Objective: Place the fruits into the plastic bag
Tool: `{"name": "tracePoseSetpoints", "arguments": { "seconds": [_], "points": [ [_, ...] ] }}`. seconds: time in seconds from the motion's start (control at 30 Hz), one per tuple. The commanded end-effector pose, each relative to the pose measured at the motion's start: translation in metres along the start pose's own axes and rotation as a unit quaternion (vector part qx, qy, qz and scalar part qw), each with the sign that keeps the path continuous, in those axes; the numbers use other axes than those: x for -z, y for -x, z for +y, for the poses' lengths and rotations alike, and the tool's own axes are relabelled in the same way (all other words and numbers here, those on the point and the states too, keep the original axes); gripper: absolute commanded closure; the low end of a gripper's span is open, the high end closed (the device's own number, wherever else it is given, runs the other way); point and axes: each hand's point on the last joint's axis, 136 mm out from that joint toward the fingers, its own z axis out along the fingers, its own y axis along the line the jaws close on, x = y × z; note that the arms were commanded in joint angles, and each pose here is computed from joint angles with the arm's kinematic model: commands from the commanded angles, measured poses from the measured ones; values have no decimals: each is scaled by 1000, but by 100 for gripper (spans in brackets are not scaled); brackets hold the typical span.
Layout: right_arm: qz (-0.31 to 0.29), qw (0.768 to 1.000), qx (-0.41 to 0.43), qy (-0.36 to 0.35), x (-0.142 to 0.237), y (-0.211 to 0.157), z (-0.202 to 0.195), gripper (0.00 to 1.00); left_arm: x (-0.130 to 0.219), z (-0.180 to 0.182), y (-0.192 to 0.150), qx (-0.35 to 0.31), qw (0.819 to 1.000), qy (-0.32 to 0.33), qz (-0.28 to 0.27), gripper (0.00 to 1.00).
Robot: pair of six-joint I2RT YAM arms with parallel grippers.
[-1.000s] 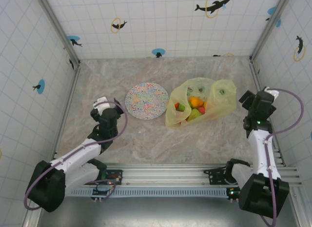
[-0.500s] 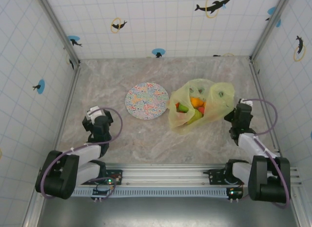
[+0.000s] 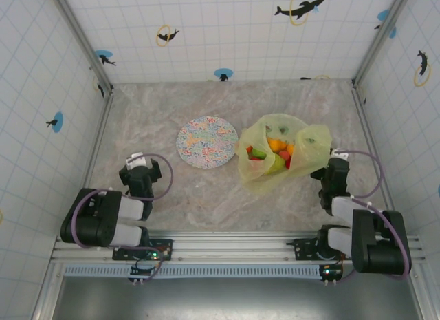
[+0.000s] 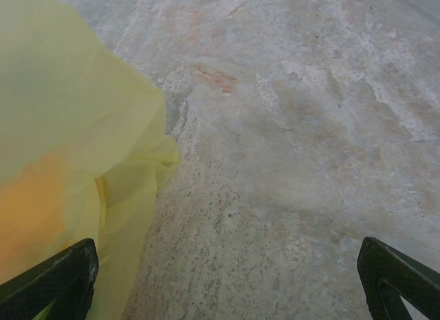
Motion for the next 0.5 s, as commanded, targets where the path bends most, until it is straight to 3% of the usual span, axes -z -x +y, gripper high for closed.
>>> {"name": "tracePoseSetpoints", "arguments": {
  "seconds": [0.0,0.47],
  "points": [
    [-42,999,10,22,3,9,9,1,2,-6,12,-5,999,-31,-35,2],
    [-54,997,43,32,3,-3,13,1,1,-9,1,40,995,-91,-29,2]
  ]
}}
